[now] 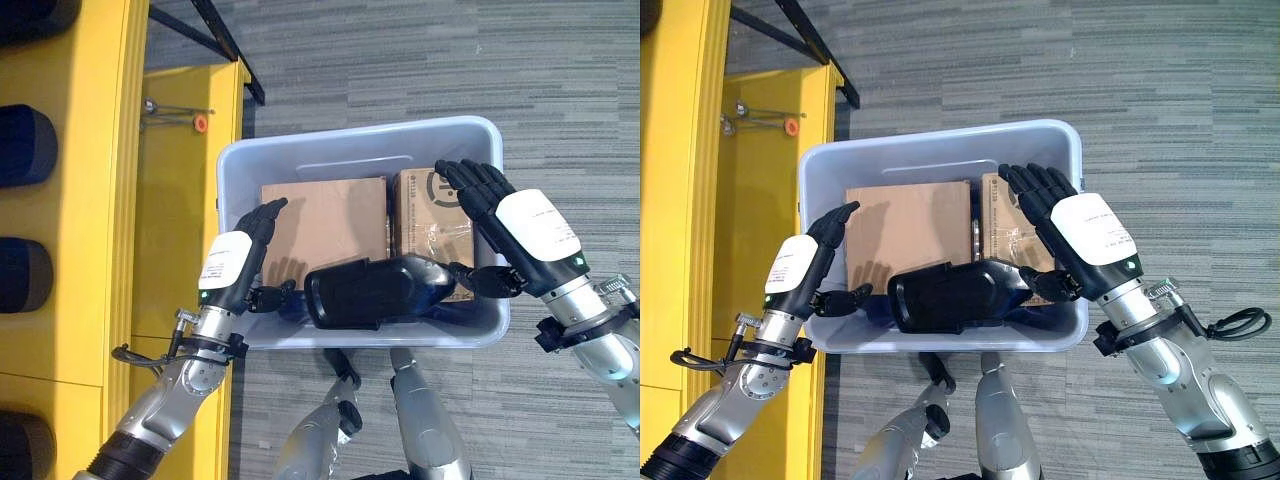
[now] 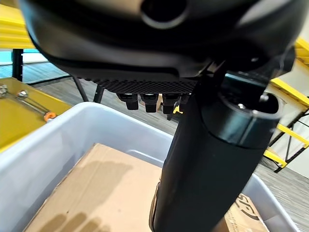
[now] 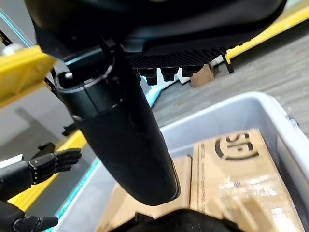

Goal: Move parts from the plastic box to the shelf.

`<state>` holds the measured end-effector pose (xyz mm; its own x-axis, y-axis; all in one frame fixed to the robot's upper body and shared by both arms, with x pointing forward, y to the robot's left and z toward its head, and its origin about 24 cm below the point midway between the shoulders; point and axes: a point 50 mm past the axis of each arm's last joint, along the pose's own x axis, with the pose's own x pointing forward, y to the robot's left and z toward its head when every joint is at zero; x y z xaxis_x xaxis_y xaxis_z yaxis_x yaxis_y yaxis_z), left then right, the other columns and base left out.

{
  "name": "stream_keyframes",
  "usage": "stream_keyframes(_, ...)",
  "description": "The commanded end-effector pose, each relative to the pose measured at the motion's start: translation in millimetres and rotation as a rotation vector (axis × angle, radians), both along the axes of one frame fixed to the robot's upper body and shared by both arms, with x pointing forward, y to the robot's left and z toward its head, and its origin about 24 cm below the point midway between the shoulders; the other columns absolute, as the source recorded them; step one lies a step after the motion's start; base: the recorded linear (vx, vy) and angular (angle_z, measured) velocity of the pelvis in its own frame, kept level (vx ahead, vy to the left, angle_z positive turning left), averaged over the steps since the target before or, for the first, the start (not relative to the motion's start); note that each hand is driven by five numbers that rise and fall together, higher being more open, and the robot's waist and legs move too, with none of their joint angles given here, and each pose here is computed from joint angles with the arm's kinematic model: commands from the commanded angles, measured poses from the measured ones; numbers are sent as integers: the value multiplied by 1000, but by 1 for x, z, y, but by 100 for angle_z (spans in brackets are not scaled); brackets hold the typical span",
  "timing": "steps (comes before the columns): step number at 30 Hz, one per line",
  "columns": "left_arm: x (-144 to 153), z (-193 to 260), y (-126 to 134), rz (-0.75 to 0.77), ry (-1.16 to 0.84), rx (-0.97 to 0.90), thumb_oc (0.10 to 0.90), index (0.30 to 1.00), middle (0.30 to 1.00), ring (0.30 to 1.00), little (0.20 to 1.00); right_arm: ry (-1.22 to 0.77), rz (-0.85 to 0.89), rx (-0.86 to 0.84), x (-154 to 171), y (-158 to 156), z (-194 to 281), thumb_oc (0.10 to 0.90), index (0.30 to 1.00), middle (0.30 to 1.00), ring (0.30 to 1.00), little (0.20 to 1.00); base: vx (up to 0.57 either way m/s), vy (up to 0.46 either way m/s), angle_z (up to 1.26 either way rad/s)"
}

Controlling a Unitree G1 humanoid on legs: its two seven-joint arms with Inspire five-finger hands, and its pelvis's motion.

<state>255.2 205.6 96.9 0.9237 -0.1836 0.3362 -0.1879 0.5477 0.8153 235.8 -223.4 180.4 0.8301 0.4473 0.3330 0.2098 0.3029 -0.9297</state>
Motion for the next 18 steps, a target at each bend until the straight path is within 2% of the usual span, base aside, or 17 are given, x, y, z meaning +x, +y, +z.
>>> stream_keyframes(1,-4,33,16,23,-178,15,900,1000,1000,1000,1000,-234,90,0,-10,11,39,900,1000,1000,1000,1000,-40,-21,0)
stream_keyframes(8,-6,32,19,37,-166,4,900,1000,1000,1000,1000,-224,74,78,-11,4,35,900,1000,1000,1000,1000,-33,-19,1)
stream_keyframes(12,-6,27,16,52,-168,-33,900,1000,1000,1000,1000,-202,125,135,-12,12,36,900,1000,1000,1000,1000,-43,-36,6)
stream_keyframes(18,-9,27,13,35,-199,-55,900,1000,1000,1000,1000,-172,99,338,-3,10,32,900,1000,1000,1000,1000,-120,-42,12)
